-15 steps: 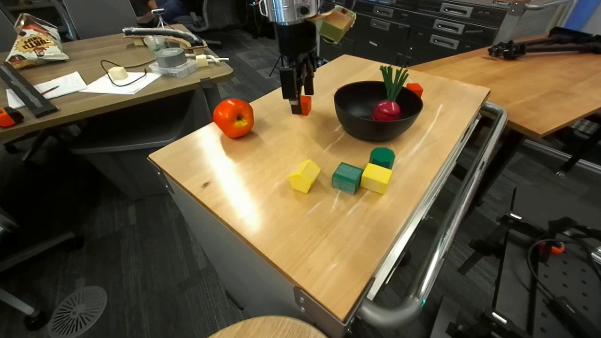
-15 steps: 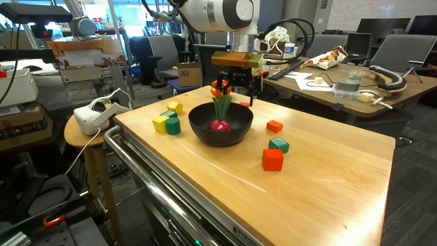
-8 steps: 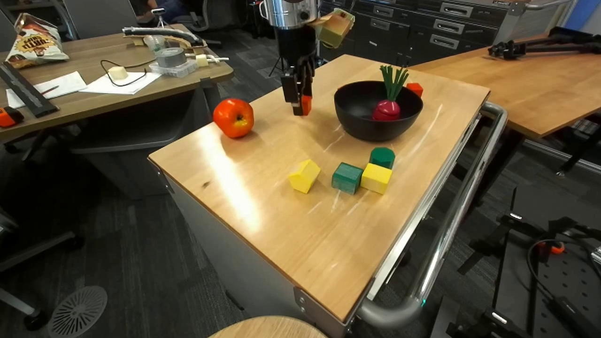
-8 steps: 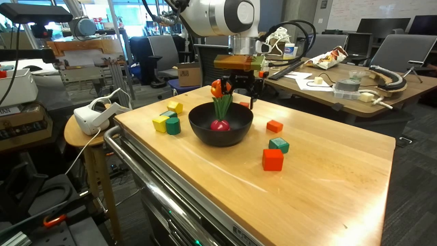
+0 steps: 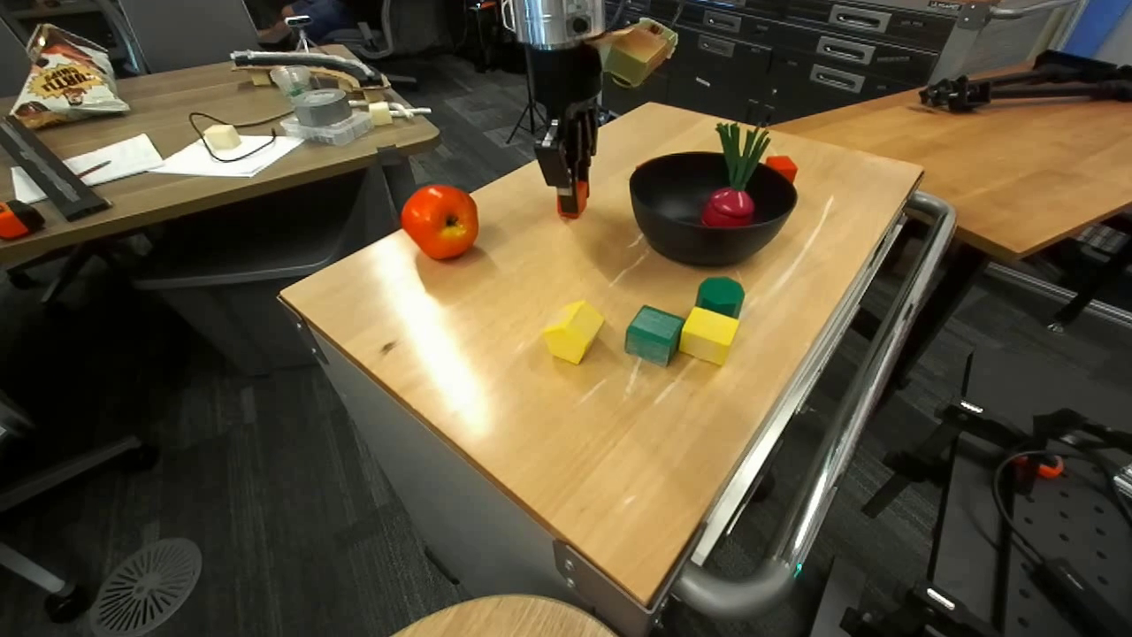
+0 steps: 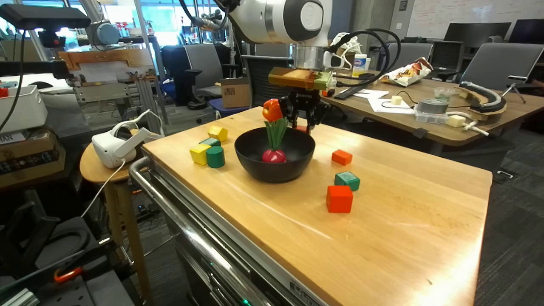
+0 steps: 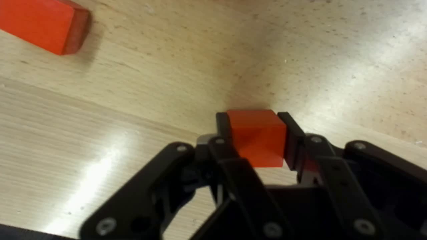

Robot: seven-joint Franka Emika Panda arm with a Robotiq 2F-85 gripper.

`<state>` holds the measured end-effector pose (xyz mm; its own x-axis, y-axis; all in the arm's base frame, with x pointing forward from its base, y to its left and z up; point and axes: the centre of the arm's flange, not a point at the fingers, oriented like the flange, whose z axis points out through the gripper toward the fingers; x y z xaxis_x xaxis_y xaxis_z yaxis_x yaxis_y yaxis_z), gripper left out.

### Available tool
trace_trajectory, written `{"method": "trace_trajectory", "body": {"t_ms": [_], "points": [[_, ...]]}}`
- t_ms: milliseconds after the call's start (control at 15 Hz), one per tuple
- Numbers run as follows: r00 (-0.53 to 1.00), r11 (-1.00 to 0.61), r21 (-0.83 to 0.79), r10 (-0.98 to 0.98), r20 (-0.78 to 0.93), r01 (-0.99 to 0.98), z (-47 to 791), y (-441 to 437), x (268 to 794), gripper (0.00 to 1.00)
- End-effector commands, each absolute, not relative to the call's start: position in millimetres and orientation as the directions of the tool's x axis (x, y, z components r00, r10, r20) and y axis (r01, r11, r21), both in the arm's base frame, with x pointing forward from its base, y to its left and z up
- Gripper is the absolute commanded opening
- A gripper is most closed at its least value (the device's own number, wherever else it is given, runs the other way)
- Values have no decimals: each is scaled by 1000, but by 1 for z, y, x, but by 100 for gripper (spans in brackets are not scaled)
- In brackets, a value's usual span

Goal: Put the beetroot and the blocks in the bowl then move the apple to the right

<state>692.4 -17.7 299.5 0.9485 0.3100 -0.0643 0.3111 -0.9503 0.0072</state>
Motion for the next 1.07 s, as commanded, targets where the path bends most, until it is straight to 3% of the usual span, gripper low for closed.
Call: {"method": "trace_trajectory", "body": {"t_ms": [0, 200, 467, 800, 1000], "points": [[974, -972, -73, 226, -11, 225, 364, -34, 666, 13], [987, -983, -92, 156, 46, 160, 415, -41, 636, 13], [1000, -998, -52, 19, -3, 19, 455, -50, 593, 13], [979, -987, -115, -92, -182, -114, 422, -61, 562, 13], [970, -976, -134, -143, -197, -171, 382, -68, 561, 13]]}}
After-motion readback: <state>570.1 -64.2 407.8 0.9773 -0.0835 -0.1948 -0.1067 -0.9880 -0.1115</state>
